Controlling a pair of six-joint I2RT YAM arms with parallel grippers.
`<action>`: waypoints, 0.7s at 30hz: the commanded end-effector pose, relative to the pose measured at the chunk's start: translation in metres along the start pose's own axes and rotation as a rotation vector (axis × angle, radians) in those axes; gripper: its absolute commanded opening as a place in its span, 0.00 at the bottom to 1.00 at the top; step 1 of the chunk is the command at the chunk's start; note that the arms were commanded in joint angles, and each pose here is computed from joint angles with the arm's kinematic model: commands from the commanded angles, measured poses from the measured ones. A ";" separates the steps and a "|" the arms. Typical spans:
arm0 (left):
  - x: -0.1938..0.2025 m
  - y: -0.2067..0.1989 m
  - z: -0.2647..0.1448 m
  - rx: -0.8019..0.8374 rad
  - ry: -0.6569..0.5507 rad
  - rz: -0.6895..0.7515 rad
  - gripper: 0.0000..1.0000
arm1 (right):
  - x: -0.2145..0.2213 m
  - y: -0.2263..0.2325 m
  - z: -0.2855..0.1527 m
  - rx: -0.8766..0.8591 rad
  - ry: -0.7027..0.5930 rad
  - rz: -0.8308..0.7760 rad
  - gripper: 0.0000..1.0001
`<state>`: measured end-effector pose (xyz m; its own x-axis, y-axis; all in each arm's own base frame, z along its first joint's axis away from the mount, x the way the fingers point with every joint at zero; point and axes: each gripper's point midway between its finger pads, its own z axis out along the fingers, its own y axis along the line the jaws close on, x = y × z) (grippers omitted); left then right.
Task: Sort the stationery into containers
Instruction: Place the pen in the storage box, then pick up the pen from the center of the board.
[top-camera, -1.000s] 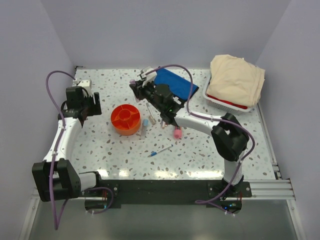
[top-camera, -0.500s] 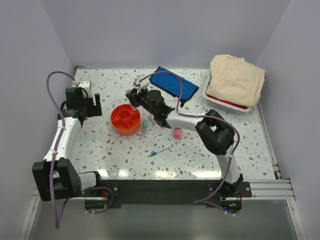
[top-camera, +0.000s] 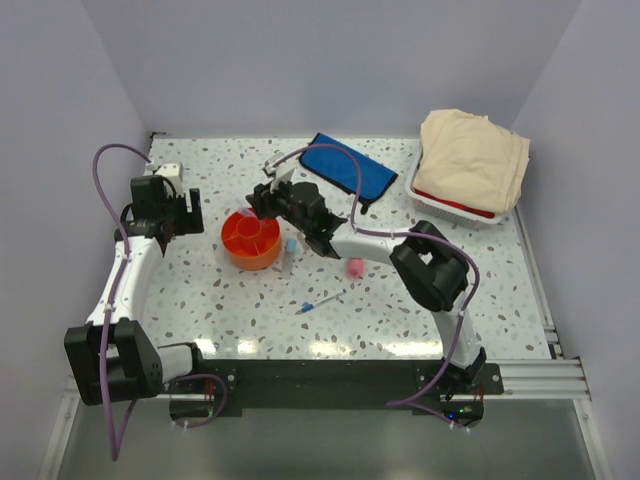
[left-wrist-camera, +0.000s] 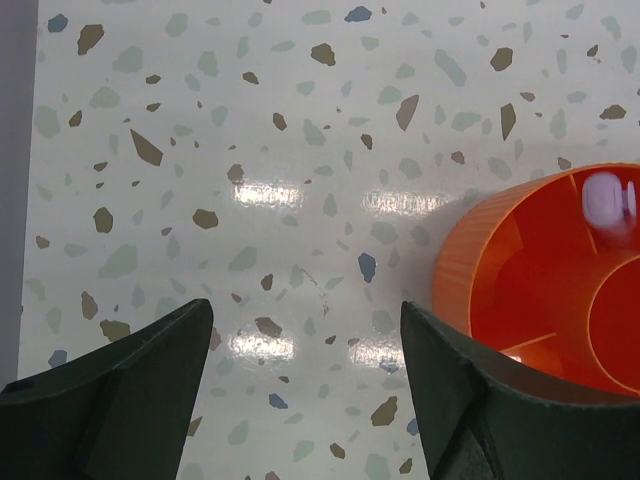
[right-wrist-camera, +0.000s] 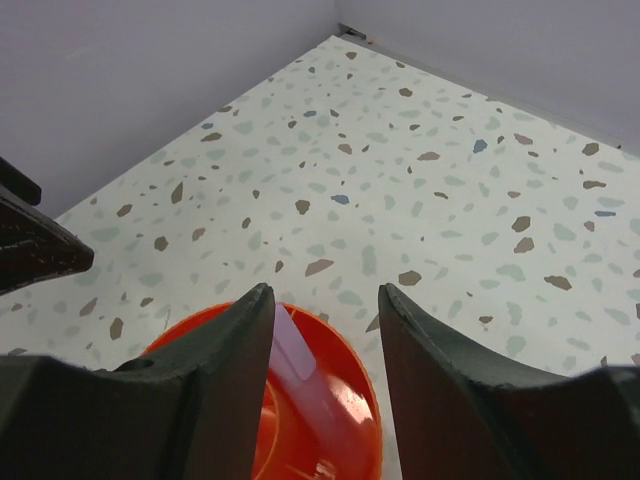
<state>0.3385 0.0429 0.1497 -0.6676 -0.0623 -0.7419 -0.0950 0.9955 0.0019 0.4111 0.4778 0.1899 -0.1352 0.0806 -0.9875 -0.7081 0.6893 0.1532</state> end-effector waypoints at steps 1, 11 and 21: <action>-0.011 0.002 -0.005 0.004 -0.055 0.004 0.81 | -0.061 0.002 -0.022 0.027 -0.050 -0.008 0.56; -0.041 0.010 -0.014 -0.042 -0.165 0.006 0.81 | 0.027 -0.075 -0.122 0.377 0.631 0.562 0.52; -0.027 0.012 -0.026 -0.063 -0.118 -0.045 0.81 | 0.080 -0.068 -0.125 0.373 0.740 0.661 0.43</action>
<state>0.3403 0.0524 0.1785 -0.5854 -0.0628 -0.8083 -0.1418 0.9896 0.0257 0.3765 0.3145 0.1026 -0.8563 0.1446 -0.4958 -0.1029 0.8930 0.4382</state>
